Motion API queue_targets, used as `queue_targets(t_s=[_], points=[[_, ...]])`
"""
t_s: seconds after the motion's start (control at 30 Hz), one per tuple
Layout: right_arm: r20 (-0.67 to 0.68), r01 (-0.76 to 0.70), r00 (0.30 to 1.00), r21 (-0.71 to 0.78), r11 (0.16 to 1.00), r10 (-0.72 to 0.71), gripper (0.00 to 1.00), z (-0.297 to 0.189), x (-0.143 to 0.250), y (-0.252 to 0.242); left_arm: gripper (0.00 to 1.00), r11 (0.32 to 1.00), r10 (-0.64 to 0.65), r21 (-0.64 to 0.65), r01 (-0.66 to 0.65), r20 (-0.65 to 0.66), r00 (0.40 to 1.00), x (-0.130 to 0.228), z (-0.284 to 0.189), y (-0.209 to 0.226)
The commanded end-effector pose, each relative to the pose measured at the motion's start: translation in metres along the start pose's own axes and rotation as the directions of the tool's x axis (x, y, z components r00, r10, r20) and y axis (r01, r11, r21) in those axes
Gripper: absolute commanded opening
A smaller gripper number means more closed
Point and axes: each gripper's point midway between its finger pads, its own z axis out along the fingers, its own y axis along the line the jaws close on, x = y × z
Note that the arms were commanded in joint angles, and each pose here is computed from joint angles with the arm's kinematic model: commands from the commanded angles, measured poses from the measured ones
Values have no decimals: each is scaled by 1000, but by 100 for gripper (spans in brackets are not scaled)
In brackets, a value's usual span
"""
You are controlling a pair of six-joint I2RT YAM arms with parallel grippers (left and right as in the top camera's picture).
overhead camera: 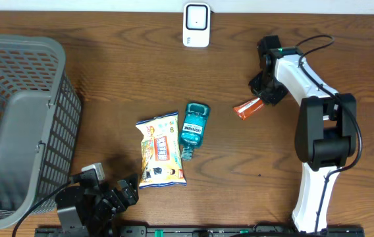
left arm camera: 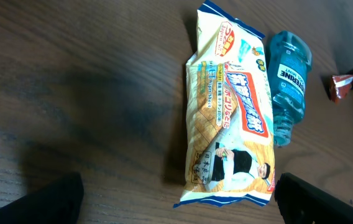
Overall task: Scan the item barcode
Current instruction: 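Lift the red bar and reorient it upright in the right gripper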
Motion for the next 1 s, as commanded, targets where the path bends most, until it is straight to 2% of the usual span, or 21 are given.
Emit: queue_targets(t_s=[0.0,0.1,0.23,0.47,0.63,0.97], points=[[-122,43,992,165,985,-22,1,77,27,-32,98,1000,-2,-5,2,-39,999,10,1,3],[-154,40,988,207,978,-8,1,91,34,-42,98,1000,-2,-6,2,-39,999,10,1,3],[-128,-51,989,205,977,79,1,73,32,-40,98,1000,-2,-5,2,-39,999,10,1,3],[-49,-198,979,12,980,198,1,-4,13,-8,98,1000,-2,-5,2,-39,999,10,1,3],[29,-188,980,-167,968,195,1,-59,-2,17,98,1000,-2,-5,2,-39,999,10,1,3],[63,-159,982,-258,953,181,1,-105,16,33,98,1000,-2,-5,2,-39,999,10,1,3]])
